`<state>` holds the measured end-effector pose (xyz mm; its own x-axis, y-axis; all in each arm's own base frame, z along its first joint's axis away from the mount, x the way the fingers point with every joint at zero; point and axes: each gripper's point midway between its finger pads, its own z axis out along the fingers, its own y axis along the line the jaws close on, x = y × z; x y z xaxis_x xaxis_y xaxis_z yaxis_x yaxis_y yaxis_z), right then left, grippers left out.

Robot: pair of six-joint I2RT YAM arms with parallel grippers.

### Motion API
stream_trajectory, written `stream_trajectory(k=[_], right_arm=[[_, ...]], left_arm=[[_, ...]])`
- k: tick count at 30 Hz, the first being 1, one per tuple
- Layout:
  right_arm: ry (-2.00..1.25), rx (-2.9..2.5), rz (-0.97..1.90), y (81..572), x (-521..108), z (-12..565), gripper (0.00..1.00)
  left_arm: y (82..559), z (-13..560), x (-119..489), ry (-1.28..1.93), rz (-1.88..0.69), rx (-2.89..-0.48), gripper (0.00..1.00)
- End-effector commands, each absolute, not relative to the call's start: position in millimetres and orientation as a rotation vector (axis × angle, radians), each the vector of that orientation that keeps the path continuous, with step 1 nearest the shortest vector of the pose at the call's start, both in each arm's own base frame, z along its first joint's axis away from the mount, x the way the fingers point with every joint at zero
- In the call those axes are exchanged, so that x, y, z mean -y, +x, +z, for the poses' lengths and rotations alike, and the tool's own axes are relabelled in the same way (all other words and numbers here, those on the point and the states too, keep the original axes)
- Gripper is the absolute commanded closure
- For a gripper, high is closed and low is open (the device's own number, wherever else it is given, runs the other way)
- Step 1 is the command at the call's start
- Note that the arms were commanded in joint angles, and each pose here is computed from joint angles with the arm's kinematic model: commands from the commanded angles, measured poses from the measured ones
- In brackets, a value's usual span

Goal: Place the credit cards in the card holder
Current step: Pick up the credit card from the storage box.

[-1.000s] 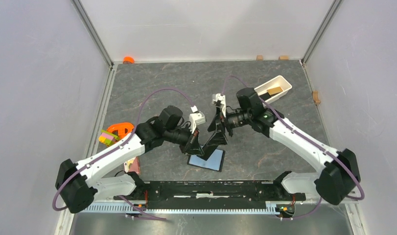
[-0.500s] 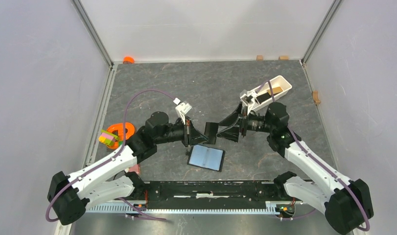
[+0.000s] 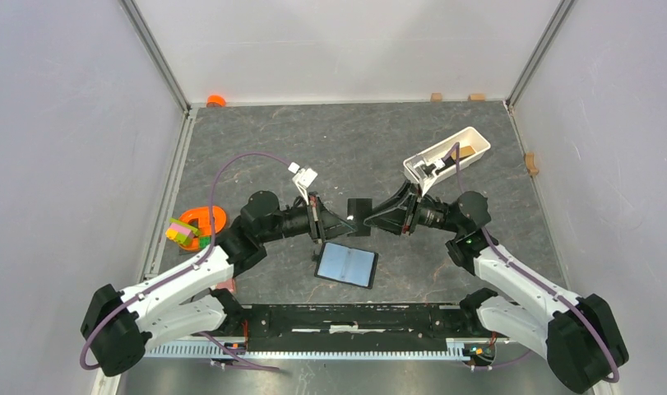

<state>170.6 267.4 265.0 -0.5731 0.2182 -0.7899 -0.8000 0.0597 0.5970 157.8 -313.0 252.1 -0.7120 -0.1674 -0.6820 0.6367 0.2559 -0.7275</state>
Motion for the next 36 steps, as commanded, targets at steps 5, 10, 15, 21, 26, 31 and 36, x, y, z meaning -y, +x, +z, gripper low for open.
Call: stream_trajectory(k=[5, 10, 15, 21, 26, 31, 36], right_arm=[[-0.542, -1.609, 1.647, 176.2, -275.5, 250.3, 1.00], [-0.289, -1.917, 1.441, 201.8, -262.7, 180.5, 1.00], [-0.058, -2.110, 1.394, 190.4, -253.9, 122.7, 1.00], [0.034, -2.205, 1.406, 174.0, -260.2, 90.9, 1.00], [0.107, -2.244, 1.431, 166.7, -265.1, 76.9, 1.00], [0.135, -2.277, 1.466, 161.9, -275.7, 72.0, 1.00], [0.135, -2.307, 1.511, 153.9, -287.5, 69.2, 1.00]], left_arm=[[152.9, 247.8, 319.8, 0.443, -1.593, -1.864, 0.97], [178.9, 188.2, 289.3, 0.345, -1.213, -2.080, 0.36], [195.8, 124.3, 239.0, 0.199, -0.797, -2.290, 0.17], [193.7, 80.2, 214.8, 0.141, -0.593, -2.435, 0.13], [192.0, 67.2, 213.8, 0.123, -0.580, -2.465, 0.19], [186.8, 52.8, 215.1, 0.124, -0.572, -2.522, 0.32], [181.1, 45.7, 221.4, 0.138, -0.618, -2.548, 0.39]])
